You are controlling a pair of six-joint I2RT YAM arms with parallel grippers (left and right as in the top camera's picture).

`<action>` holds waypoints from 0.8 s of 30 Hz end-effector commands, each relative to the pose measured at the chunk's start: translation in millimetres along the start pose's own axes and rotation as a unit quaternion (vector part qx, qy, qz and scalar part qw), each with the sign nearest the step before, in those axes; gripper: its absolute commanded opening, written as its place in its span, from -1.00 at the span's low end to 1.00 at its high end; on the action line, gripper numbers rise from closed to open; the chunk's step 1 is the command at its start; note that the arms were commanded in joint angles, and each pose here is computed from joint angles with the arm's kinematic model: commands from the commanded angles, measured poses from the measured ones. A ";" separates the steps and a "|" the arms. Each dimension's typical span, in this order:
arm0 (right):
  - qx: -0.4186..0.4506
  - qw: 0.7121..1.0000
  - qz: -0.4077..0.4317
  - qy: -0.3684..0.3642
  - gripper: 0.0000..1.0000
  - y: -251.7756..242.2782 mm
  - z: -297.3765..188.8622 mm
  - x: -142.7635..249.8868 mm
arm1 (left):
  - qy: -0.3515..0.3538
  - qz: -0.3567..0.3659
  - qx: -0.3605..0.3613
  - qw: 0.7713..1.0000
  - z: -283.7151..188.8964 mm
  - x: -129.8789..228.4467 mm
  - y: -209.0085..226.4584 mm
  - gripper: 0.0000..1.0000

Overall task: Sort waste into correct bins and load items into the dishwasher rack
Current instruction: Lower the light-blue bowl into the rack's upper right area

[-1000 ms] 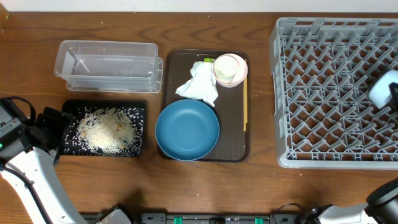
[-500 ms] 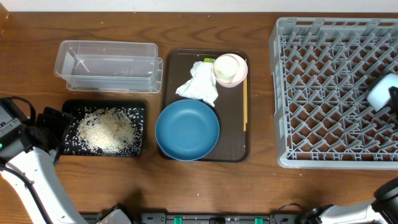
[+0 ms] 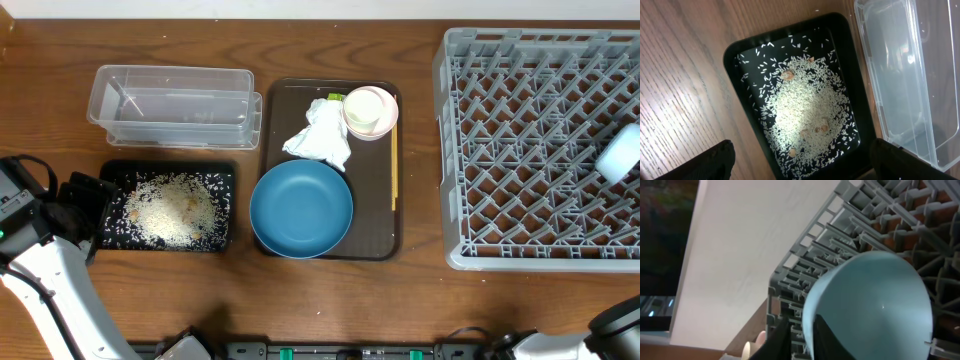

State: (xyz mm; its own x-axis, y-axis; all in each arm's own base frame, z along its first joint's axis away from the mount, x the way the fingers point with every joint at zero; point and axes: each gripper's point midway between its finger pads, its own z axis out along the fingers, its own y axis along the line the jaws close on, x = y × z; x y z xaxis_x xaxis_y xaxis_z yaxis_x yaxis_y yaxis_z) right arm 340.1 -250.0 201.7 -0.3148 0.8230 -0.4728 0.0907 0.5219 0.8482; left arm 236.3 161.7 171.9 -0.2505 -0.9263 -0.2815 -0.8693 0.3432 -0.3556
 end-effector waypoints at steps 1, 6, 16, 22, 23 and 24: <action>0.010 1.000 0.010 -0.016 -0.65 16.2 -8.2 -6.4 | -0.005 -0.005 0.003 1.000 -3.5 -3.8 -2.0 0.77; 0.101 0.992 0.053 -0.049 -0.60 8.4 -23.3 -5.5 | -0.005 -0.005 0.003 1.000 -3.5 -3.8 -2.1 0.77; 0.176 0.980 0.040 -0.086 -0.32 21.8 -48.6 -4.2 | -0.005 -0.005 0.003 1.000 -3.5 -3.7 -2.1 0.78; 0.165 0.984 0.012 -0.067 -0.31 37.8 -31.3 4.7 | -0.005 -0.005 0.003 1.000 -3.5 -3.7 -2.1 0.77; 0.172 0.983 0.007 -0.063 -0.31 38.2 -25.7 7.3 | -0.005 -0.005 0.003 1.000 -3.5 -3.8 -2.1 0.77; 0.183 0.981 0.000 -0.060 -0.31 38.4 -18.6 10.5 | -0.005 -0.005 0.003 1.000 -3.5 -3.8 -2.1 0.78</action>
State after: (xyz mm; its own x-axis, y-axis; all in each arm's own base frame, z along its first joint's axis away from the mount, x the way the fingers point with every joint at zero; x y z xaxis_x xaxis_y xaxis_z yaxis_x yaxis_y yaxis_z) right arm 311.1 -237.4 232.7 -0.1751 0.8660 -0.4683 0.4190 0.4960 0.7606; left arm 236.2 161.8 171.9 -0.2504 -0.9262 -0.2817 -0.8695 0.3431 -0.3554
